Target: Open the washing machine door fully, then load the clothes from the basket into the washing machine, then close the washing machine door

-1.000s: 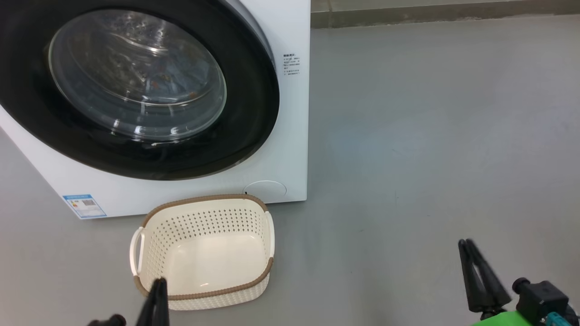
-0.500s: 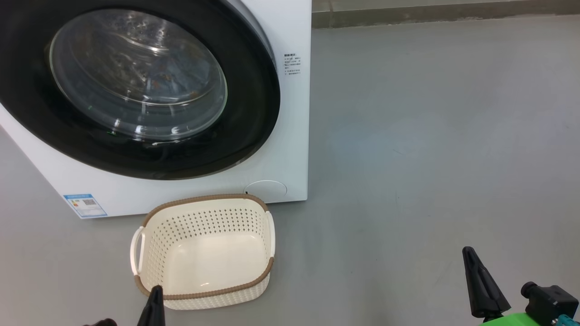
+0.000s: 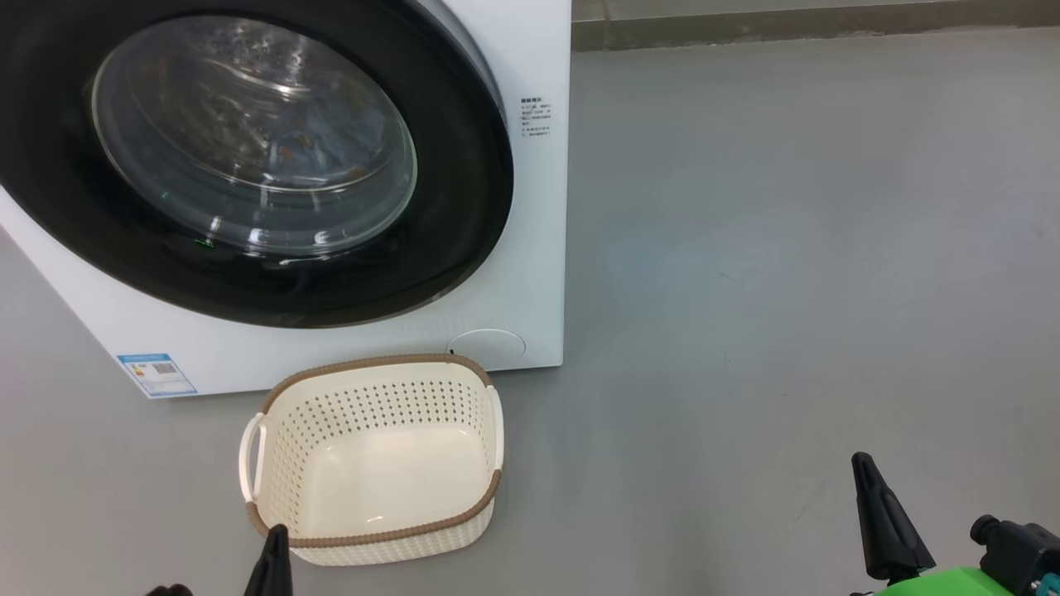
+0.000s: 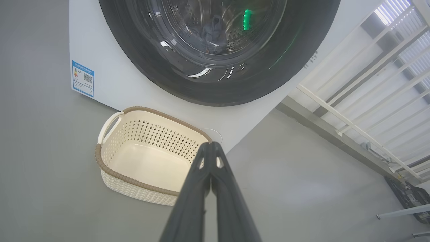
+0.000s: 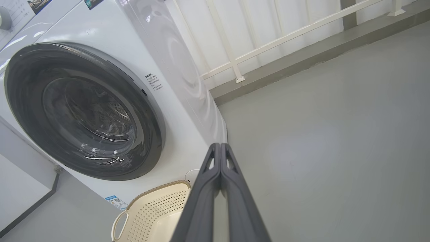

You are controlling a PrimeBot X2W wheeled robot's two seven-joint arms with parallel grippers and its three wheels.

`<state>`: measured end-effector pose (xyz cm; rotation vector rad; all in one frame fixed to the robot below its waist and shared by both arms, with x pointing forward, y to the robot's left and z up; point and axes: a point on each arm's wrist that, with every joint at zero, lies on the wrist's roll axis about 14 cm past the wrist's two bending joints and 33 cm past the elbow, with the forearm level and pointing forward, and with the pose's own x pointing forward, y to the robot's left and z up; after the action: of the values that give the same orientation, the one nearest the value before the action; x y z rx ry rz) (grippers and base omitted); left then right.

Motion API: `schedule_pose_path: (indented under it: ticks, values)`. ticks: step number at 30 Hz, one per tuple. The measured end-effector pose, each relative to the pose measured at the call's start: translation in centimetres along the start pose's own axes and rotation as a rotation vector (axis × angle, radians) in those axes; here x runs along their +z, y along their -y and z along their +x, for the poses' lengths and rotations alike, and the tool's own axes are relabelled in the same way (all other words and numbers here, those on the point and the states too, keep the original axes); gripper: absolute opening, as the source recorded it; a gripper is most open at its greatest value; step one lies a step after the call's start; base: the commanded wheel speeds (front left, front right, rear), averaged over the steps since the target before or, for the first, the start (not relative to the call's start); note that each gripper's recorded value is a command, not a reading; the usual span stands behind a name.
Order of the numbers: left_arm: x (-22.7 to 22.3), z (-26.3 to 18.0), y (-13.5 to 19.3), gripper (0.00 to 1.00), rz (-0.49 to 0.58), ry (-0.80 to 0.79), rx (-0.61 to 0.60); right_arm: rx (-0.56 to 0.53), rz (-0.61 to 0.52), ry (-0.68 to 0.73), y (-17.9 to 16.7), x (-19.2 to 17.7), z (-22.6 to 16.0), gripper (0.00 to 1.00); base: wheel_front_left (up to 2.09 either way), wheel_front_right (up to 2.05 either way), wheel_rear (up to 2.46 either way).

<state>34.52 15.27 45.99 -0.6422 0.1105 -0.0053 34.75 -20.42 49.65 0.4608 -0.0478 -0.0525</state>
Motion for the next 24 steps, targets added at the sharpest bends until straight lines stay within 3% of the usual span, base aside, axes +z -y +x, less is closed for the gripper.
schedule_pose_path:
  ticks: [24]
  values:
    - [0.53, 0.55, -0.97, 0.00, -0.233, -0.007, 0.044, -0.041, 0.266, -0.030, 0.60, -0.48, 0.67, 0.00, 0.00, 0.00, 0.00]
